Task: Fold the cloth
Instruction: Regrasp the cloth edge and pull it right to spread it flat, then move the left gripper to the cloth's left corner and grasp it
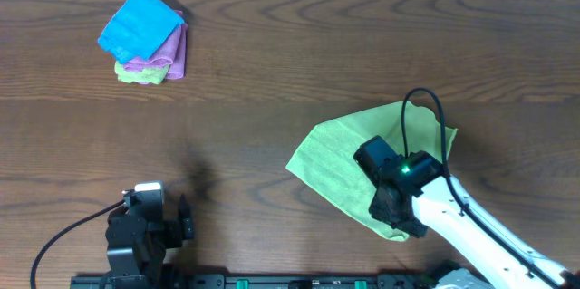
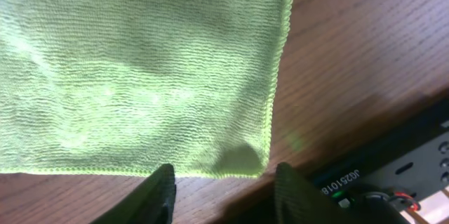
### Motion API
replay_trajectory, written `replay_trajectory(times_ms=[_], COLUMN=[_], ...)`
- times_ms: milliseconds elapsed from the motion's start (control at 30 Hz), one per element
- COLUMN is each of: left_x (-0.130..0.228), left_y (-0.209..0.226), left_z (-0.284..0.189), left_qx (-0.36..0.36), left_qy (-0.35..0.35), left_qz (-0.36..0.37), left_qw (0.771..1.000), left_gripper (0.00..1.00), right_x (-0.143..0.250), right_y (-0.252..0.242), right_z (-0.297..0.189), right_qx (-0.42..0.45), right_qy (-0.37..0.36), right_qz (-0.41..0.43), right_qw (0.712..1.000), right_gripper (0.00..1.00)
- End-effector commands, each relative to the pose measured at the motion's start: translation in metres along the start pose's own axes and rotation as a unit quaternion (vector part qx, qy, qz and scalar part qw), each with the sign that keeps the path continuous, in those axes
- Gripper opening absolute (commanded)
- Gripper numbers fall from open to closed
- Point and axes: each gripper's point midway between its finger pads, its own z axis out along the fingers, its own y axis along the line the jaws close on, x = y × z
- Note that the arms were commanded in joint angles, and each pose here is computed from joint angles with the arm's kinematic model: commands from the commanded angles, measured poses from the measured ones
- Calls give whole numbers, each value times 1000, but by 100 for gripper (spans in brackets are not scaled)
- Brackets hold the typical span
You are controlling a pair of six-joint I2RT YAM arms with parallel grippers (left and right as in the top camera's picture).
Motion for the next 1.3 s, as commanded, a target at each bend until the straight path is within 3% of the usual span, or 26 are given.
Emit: replay_trajectory(times_ms=[0,300,533,633,767,867,967,1167,1267], left_x=[6,14,13,3,-30,-45,-57,-82,-113], left_y=[-1,9,7,-4,-46,-61,-78,-91,-111], left_z=[1,0,1,1,-8,-11,-10,-2,-1], left_qx=[1,-28,-20,12,136,186,239,271,336], left_qy=[9,27,24,4,-64,-73,-36,64,106], left_qz=[9,12,8,4,0,-49,-92,-117,-129], left_qw=[1000,999,999,1000,989,979,966,953,927], left_gripper=[95,95,95,95,95,95,95,95,95], right_x=[-4,-25,-47,-59,-76,-85,-90,-90,-90], right_y=[1,33,50,51,43,34,31,31,31], right_z=[-5,-31,-46,-49,-47,-44,-44,-44,-44], right_qx=[-13,-125,-161,-171,-182,-185,-187,-187,-187], right_qy=[-21,-90,-154,-166,-160,-156,-158,-158,-158], right_qz=[8,-36,-98,-115,-101,-91,-97,-97,-97], right_qw=[1000,987,970,964,965,966,965,965,965], right_gripper=[51,66,69,70,69,69,70,71,71])
